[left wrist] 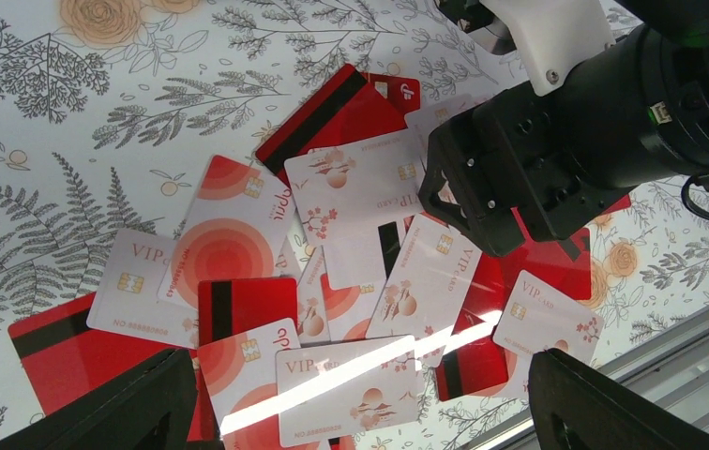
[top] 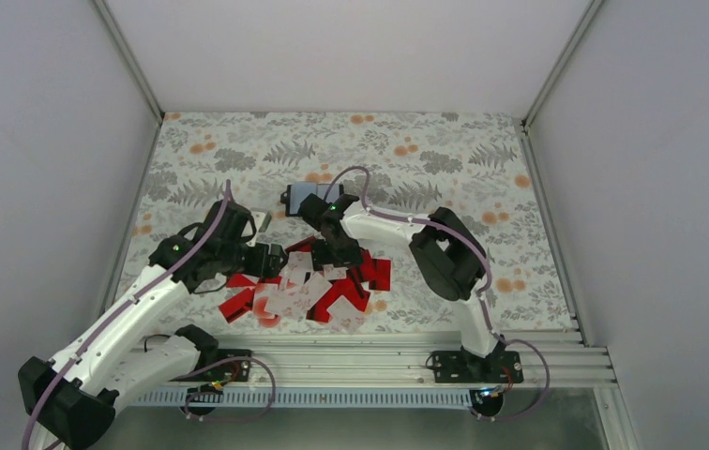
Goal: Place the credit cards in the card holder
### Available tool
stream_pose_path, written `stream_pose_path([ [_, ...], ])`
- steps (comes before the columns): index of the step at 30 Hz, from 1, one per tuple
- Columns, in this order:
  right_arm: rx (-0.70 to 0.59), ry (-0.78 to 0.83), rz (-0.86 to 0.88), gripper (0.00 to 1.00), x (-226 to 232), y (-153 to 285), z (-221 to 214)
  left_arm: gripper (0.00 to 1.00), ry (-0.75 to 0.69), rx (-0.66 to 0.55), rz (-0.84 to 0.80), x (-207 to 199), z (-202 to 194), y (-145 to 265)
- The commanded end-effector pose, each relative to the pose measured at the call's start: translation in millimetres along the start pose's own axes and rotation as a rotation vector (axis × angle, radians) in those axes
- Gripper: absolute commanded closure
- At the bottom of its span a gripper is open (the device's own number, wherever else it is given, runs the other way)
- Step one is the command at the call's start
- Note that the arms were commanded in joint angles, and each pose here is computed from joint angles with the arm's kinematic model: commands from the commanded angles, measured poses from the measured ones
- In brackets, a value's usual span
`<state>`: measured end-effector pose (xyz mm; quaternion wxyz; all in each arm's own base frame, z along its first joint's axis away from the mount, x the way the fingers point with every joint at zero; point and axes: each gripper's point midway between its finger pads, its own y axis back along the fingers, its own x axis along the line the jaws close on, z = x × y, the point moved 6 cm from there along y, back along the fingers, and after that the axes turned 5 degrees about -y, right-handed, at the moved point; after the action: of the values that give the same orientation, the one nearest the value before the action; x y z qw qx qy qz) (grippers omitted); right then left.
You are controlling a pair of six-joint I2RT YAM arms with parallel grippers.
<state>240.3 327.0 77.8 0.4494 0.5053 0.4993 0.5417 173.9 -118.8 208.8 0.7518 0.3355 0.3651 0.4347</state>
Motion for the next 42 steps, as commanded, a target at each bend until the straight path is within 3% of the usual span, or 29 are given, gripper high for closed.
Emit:
stream_pose_path([
  [1, 0.016, -0.011, -0.060, 0.27, -0.4, -10.5, -6.5, 0.11, 0.005, 0.004, 0.000, 0.4, -2.2, -1.7],
  [10, 0.035, 0.004, -0.112, 0.35, 2.8, -24.8, -20.4, 0.11, 0.003, 0.004, -0.004, 0.1, -2.4, -2.1],
  [19, 0.072, 0.024, -0.208, 0.29, -12.5, -50.6, -36.8, 0.12, 0.000, 0.005, -0.010, -0.5, -2.5, -2.5],
  [29, 0.064, 0.029, -0.218, 0.48, -19.4, -65.3, -39.4, 0.12, -0.002, 0.003, -0.015, -1.0, -2.6, -1.8],
  [42, -0.059, 0.030, -0.101, 0.51, 2.9, -14.4, -12.8, 0.11, 0.016, 0.000, -0.045, -6.7, 4.5, 1.5],
])
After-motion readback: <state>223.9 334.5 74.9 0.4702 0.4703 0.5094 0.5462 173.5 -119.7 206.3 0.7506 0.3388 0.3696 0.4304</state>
